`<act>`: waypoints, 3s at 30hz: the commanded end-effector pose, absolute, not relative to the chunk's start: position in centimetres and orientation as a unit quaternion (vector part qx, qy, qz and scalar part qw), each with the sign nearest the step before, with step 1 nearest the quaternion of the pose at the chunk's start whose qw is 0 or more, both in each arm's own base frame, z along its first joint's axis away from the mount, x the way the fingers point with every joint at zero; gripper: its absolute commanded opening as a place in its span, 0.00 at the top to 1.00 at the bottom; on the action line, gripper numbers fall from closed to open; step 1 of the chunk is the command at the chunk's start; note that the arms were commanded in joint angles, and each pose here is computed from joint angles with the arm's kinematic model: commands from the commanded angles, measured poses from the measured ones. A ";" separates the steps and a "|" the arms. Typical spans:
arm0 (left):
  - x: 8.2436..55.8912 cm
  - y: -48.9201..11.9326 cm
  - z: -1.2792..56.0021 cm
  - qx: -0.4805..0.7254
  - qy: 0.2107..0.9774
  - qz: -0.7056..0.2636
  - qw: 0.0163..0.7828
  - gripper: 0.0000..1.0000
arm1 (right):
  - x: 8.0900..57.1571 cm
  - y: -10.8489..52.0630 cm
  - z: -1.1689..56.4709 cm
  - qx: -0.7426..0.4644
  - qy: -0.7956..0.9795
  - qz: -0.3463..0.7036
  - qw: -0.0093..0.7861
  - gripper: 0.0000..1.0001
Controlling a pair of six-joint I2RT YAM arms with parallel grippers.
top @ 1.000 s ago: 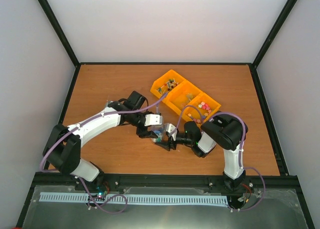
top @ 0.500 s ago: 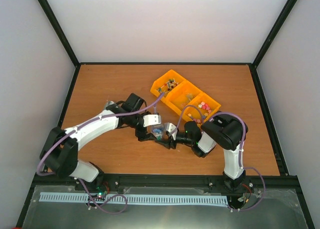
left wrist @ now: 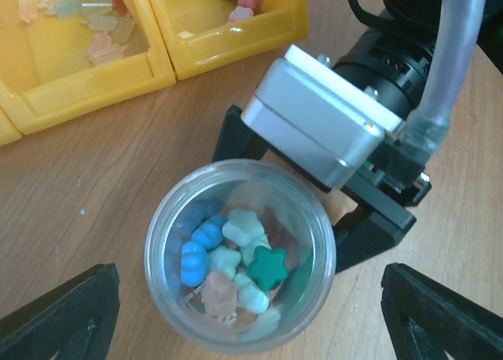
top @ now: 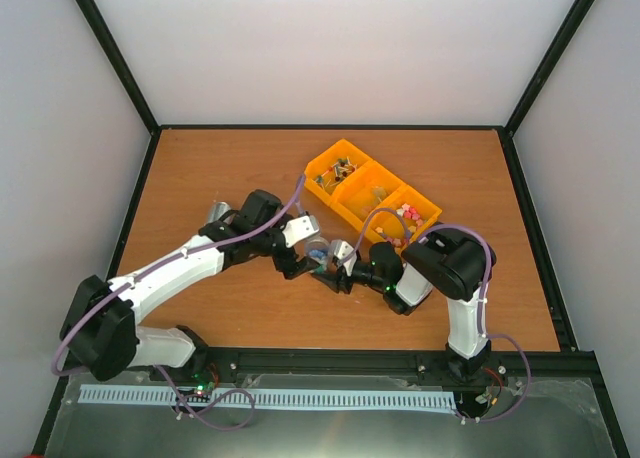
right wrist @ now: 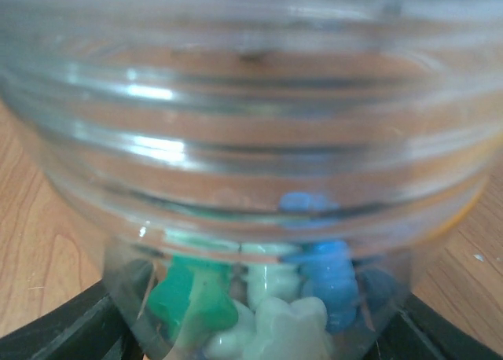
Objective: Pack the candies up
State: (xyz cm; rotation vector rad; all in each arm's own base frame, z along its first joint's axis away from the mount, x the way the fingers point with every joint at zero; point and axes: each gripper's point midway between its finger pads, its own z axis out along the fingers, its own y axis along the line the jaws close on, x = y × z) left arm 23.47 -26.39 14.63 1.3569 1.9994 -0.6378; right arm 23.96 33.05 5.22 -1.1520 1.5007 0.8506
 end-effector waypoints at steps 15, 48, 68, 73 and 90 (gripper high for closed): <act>24.8 -29.2 13.5 0.504 0.765 -0.241 0.319 0.19 | 25.0 34.0 7.6 -0.457 0.606 0.340 0.555 0.43; 23.9 -28.1 16.4 0.566 0.721 -0.268 0.295 0.03 | 24.2 33.6 9.5 -0.460 0.587 0.347 0.569 0.57; 26.4 -29.6 15.3 0.491 0.758 -0.242 0.355 0.17 | 26.0 33.7 7.8 -0.428 0.630 0.325 0.561 0.56; 26.2 -29.5 14.8 0.503 0.754 -0.235 0.350 0.20 | 25.9 33.8 8.1 -0.430 0.628 0.328 0.559 0.57; 14.3 -27.0 14.2 0.725 0.562 -0.348 0.194 0.39 | 19.2 35.4 11.4 -0.543 0.509 0.436 0.506 0.60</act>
